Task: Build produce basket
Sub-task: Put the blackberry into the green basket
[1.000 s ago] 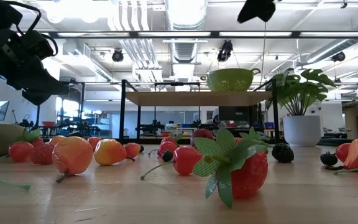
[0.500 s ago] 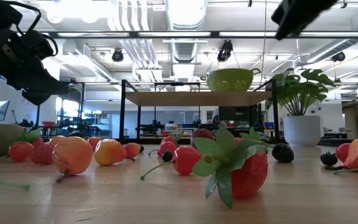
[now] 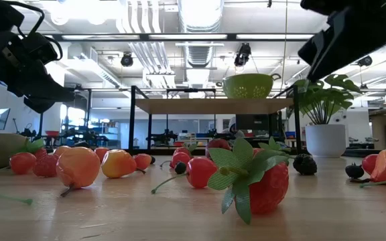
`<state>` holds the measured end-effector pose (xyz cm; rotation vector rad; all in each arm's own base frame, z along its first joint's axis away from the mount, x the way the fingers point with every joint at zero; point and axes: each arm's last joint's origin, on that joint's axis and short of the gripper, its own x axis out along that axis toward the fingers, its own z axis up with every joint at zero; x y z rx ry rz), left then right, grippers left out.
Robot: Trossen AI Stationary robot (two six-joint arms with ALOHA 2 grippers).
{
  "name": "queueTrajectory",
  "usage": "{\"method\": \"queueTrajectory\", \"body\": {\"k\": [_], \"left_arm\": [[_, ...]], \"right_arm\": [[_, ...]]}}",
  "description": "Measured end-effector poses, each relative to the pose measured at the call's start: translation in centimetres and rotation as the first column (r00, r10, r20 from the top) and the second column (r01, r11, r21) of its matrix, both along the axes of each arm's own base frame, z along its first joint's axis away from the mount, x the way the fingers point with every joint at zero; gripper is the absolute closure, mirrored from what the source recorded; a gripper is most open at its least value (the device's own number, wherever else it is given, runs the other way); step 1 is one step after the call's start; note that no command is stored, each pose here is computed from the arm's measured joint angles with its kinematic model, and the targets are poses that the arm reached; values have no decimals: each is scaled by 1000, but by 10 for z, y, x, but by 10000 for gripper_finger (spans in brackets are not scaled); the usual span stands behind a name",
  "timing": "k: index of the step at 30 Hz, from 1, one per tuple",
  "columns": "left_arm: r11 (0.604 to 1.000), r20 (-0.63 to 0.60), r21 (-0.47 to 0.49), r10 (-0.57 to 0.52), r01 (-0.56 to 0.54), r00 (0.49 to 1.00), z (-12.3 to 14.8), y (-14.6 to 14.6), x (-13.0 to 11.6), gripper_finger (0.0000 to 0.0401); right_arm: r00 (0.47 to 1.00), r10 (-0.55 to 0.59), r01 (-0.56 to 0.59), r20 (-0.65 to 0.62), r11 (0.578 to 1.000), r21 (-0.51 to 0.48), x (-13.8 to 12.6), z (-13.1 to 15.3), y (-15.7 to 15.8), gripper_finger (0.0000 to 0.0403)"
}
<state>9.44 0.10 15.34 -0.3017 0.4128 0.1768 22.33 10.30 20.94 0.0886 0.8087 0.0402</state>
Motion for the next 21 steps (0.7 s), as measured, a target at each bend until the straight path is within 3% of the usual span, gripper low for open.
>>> {"method": "queueTrajectory", "body": {"k": [11,21], "left_arm": [[1000,0,0,0,0,1000,0,0,0,380],[1000,6,0,0,0,1000,1,0,0,380]], "right_arm": [[999,1,-3,46,999,45,4,-8,4,236],[997,27,-29,-70,999,-16,24,-38,18,231]]}}
